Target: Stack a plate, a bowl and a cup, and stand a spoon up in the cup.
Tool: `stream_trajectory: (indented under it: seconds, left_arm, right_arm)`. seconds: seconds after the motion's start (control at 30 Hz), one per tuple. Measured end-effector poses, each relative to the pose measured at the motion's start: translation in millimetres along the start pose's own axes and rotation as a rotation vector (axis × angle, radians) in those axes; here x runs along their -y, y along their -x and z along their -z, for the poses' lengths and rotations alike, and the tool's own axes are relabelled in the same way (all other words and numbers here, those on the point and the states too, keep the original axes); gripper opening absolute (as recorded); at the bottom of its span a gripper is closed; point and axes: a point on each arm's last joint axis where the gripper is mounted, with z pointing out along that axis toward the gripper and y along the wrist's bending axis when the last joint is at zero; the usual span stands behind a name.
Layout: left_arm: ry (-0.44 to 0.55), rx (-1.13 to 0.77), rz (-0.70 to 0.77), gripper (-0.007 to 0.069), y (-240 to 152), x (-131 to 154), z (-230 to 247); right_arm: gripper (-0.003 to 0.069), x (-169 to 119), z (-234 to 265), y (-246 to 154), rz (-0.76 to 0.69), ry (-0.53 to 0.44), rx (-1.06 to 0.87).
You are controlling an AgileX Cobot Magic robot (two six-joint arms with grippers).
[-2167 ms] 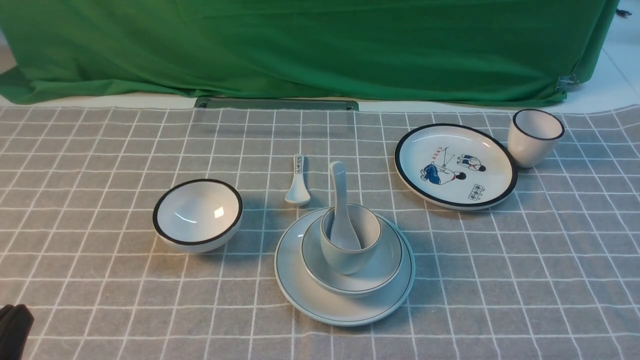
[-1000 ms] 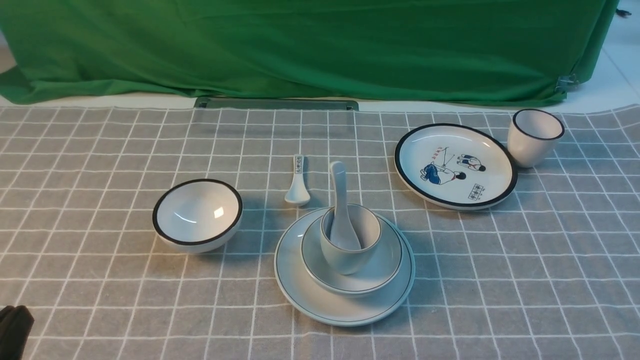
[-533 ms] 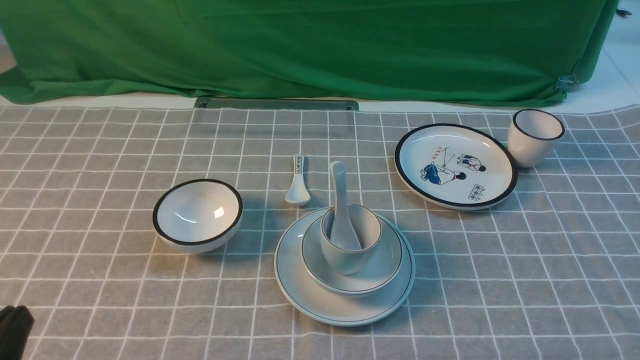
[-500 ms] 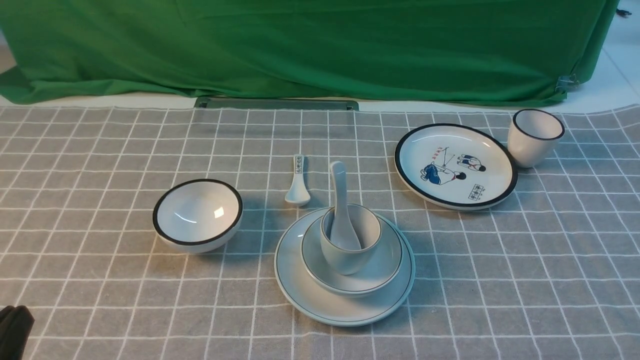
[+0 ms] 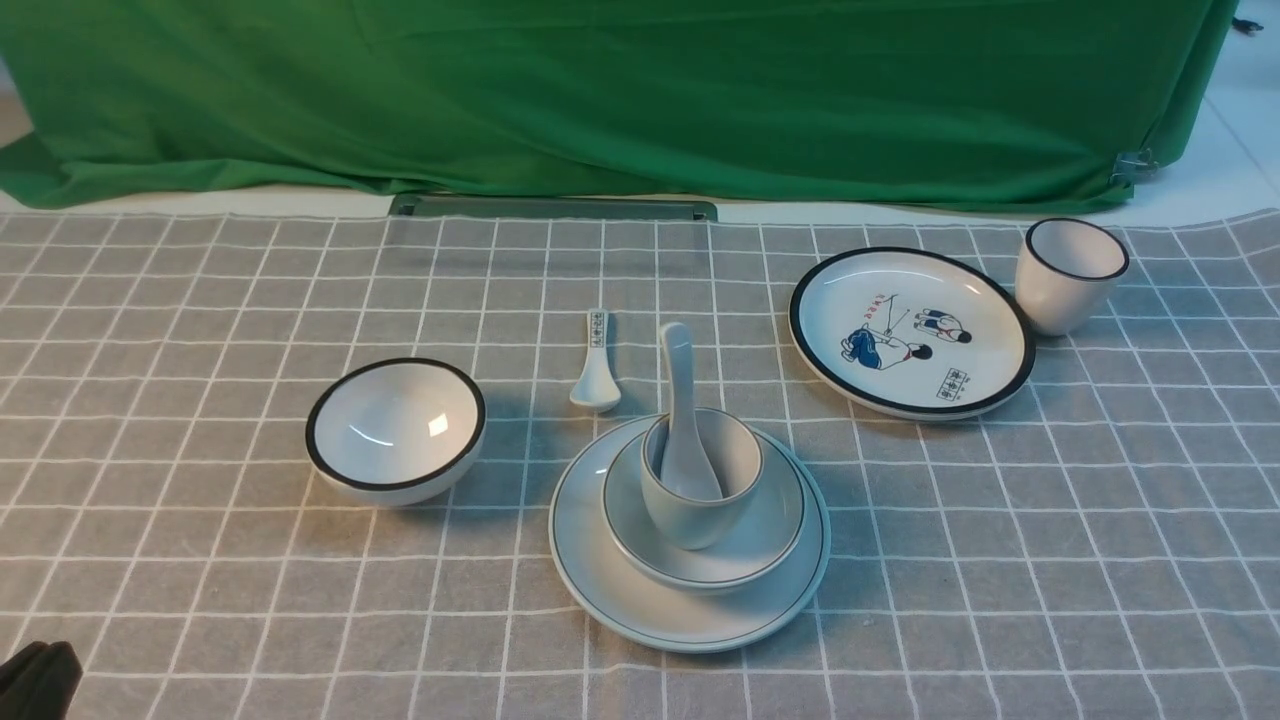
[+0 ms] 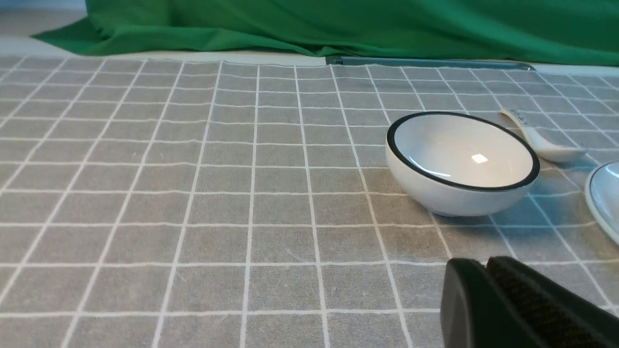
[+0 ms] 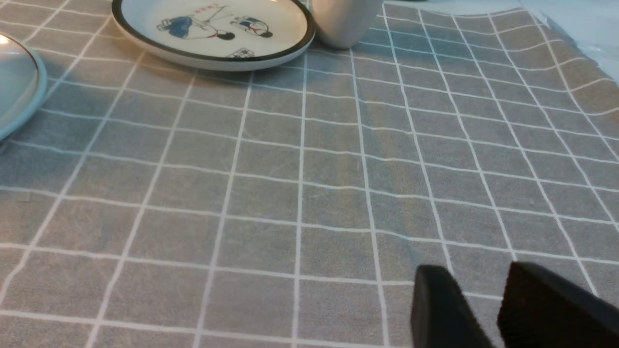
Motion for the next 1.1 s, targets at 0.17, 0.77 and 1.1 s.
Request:
stream_trajectory:
  seconds: [0.17,0.77,1.1]
  left_arm:
    - [-0.002,0.000,0.018,0.0018,0.0,0.2,0.0]
    - [-0.003,0.000,0.021,0.0018,0.0,0.2,0.0]
    - [-0.003,0.000,0.021,0.0018,0.0,0.2,0.0]
  right_arm:
    - [0.0241,0.0,0.0,0.0,0.000,0.000,0.000]
    - [0.0241,0.0,0.0,0.1,0.000,0.000,0.001]
    - [0.0241,0.0,0.0,0.1,-0.001,0.000,0.001]
